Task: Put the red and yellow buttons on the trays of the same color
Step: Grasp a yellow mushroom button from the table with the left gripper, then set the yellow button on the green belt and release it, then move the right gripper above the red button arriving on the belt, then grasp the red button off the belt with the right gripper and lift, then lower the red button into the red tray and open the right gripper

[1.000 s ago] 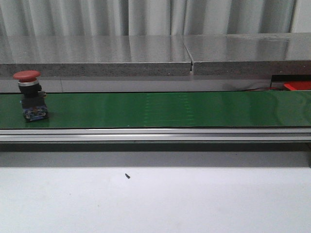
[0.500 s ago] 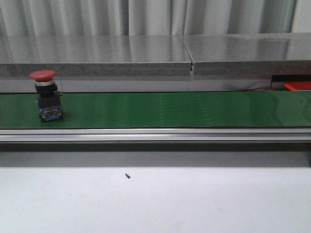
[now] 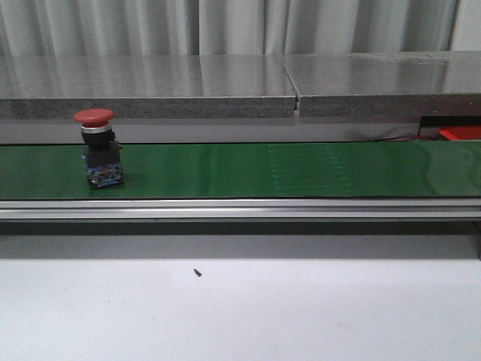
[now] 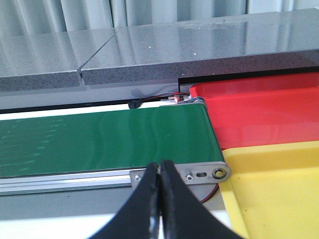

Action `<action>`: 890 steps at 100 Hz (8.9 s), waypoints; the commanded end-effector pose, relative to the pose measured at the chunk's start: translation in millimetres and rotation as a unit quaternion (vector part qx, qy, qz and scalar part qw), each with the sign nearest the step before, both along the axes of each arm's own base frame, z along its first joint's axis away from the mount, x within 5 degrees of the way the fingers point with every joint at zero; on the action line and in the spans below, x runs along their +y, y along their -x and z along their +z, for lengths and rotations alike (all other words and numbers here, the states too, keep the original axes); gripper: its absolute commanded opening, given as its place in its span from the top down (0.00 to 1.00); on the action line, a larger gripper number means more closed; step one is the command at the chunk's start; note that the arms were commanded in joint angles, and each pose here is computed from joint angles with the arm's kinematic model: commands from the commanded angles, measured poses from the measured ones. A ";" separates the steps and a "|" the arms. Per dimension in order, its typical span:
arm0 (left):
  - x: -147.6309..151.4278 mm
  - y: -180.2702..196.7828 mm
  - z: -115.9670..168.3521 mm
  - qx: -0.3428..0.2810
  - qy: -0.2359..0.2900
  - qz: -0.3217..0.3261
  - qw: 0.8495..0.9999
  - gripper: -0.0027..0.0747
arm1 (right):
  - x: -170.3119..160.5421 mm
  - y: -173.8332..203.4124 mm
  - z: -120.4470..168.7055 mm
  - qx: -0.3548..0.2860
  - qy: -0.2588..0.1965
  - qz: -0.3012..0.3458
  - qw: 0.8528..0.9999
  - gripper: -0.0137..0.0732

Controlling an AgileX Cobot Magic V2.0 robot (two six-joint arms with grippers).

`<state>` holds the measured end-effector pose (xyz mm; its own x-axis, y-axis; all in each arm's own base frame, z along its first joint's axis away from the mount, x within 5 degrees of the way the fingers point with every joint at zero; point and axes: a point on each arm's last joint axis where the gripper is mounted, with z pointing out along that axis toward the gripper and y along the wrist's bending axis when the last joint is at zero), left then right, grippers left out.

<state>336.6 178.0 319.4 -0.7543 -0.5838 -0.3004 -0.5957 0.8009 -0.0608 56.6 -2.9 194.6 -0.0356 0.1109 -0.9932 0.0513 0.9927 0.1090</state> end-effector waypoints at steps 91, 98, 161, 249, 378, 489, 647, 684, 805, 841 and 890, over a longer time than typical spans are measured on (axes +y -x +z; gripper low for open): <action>-86.8 -52.5 -25.0 0.004 0.050 -0.133 0.990 0.53 | 0.0 2.1 12.4 -0.054 0.010 -0.002 0.999 0.92; -86.9 -52.9 -24.4 0.002 0.050 -0.136 0.989 0.42 | 0.0 2.1 12.4 -0.054 0.010 -0.002 0.999 0.92; -166.5 10.0 87.2 -0.174 -0.044 -0.292 0.939 0.87 | 0.0 2.1 12.4 -0.054 0.010 -0.002 0.999 0.92; -205.4 172.5 50.5 -0.306 -0.052 -0.355 0.882 0.99 | 0.1 2.3 14.4 -0.065 0.011 -0.002 0.998 0.92; -198.4 230.9 28.5 -0.381 -0.070 -0.332 0.860 0.99 | 2.9 -91.8 145.6 0.218 0.024 0.037 0.975 0.91; -198.4 230.9 28.5 -0.381 -0.070 -0.332 0.860 0.99 | 103.7 -286.8 108.0 0.477 0.057 0.255 0.839 0.22; -198.4 230.9 28.5 -0.381 -0.070 -0.332 0.860 0.99 | -122.8 -314.0 104.0 0.459 -0.043 -0.022 0.887 0.63; -198.4 230.9 28.5 -0.381 -0.070 -0.332 0.860 0.99 | -149.3 -344.1 75.6 0.453 -0.060 -0.047 0.888 0.63; -198.4 230.9 28.5 -0.381 -0.070 -0.332 0.860 0.99 | -142.0 -406.9 66.7 0.455 -0.042 -0.009 0.890 0.26; -198.4 230.9 28.5 -0.381 -0.070 -0.332 0.860 0.99 | -128.0 -383.6 132.2 0.397 -0.043 -0.002 0.917 0.26; -198.4 230.9 28.5 -0.381 -0.070 -0.332 0.860 0.99 | -71.7 -326.7 173.9 0.350 -0.001 0.036 0.936 0.26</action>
